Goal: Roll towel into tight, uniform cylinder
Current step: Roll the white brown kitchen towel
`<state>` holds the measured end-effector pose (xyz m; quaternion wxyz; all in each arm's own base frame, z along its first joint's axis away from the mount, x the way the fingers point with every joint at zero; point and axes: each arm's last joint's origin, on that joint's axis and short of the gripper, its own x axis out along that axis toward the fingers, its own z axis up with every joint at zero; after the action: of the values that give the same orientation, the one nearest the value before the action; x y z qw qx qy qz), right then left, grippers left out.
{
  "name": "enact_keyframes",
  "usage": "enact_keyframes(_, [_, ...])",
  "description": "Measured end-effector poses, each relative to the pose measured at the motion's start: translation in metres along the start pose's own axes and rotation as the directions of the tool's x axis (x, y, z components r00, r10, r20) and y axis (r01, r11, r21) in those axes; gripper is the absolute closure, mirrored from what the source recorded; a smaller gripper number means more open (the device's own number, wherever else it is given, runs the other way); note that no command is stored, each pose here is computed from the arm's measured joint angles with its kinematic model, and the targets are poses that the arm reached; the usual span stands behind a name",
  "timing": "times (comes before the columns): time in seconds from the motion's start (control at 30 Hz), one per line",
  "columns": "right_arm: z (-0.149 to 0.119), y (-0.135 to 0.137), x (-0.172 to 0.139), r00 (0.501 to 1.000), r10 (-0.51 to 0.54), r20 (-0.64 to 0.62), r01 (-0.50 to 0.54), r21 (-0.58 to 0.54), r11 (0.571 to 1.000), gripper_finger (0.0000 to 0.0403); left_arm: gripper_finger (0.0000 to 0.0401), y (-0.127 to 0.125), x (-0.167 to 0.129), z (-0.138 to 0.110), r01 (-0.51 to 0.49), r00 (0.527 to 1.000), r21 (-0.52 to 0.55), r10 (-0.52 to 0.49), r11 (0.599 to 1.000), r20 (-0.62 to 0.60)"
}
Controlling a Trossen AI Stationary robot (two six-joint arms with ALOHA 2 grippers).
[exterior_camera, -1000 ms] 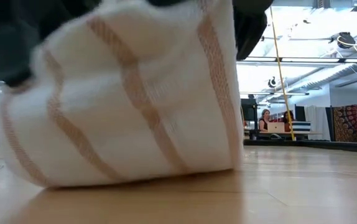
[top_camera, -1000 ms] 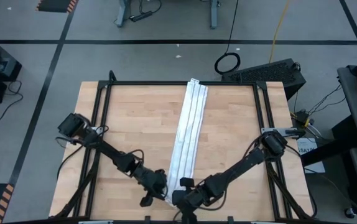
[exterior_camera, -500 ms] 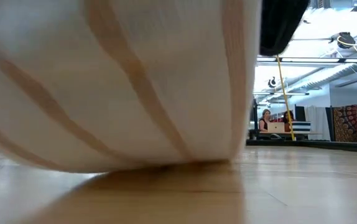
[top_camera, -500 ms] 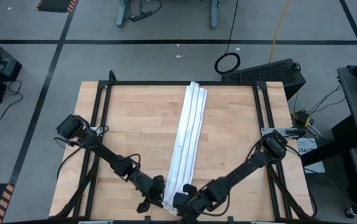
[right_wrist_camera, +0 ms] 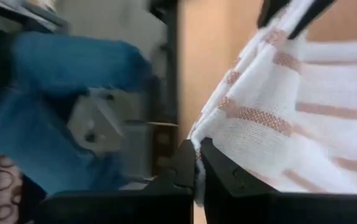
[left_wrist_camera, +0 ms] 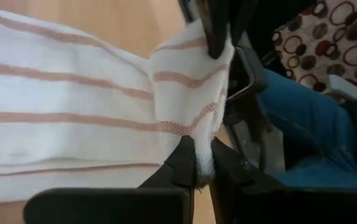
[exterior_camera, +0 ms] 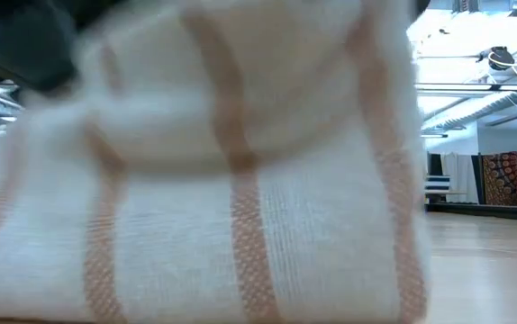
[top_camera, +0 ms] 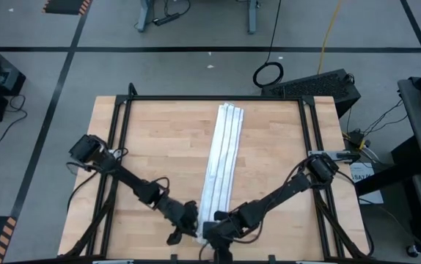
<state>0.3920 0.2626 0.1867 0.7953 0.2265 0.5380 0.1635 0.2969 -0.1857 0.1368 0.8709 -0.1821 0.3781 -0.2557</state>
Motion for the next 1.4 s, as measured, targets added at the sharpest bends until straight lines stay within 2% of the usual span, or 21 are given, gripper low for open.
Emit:
enact_keyframes(0.2, [0.001, -0.007, -0.003, 0.999, -0.026, -0.032, 0.026, -0.003, 1.0, 0.0402, 0.0374, 0.018, 0.0, 0.005, 0.026, 0.999, -0.039, -0.027, 0.999, -0.028])
enact_keyframes(0.33, [-0.001, -0.007, -0.003, 0.998, -0.057, -0.028, 0.058, 0.045, 0.997, 0.0402, 0.0374, 0.018, 0.005, -0.001, 0.025, 0.998, -0.047, -0.027, 0.999, -0.05])
enact_keyframes(0.47, [-0.006, -0.008, -0.001, 0.991, -0.134, -0.014, 0.135, 0.114, 0.984, 0.0402, 0.0374, 0.02, 0.009, -0.004, -0.003, 0.999, -0.05, 0.0, 0.999, -0.049])
enact_keyframes(0.63, [-0.006, -0.01, 0.001, 0.989, -0.15, -0.007, 0.149, 0.176, 0.973, 0.0402, 0.0374, 0.022, 0.01, -0.005, -0.032, 0.999, -0.049, 0.03, 0.998, -0.036])
enact_keyframes(0.8, [-0.008, -0.011, 0.003, 0.985, -0.17, -0.011, 0.17, 0.101, 0.98, 0.0402, 0.0374, 0.021, 0.01, -0.004, -0.01, 0.999, -0.047, 0.008, 0.999, -0.032])
enact_keyframes(0.93, [-0.01, -0.015, 0.002, 0.967, -0.256, -0.002, 0.256, 0.027, 0.966, 0.0401, 0.0374, 0.026, 0.009, -0.003, -0.029, 0.999, -0.057, 0.028, 0.998, -0.028])
enact_keyframes(1.17, [-0.029, -0.008, 0.004, 0.921, -0.39, 0.013, 0.39, -0.076, 0.918, 0.0343, 0.0374, 0.037, 0.006, 0.0, -0.056, 0.998, -0.107, 0.054, 0.993, -0.025])
enact_keyframes(1.3, [-0.037, 0.011, -0.003, 0.886, -0.45, 0.107, 0.459, -0.081, 0.885, 0.0298, 0.0374, 0.037, 0.006, 0.002, -0.053, 0.999, -0.106, 0.052, 0.993, -0.014])
enact_keyframes(1.4, [-0.045, 0.024, -0.005, 0.842, -0.503, 0.198, 0.52, -0.048, 0.852, 0.027, 0.0374, 0.036, 0.006, 0.004, -0.041, 0.999, -0.1, 0.042, 0.994, 0.003])
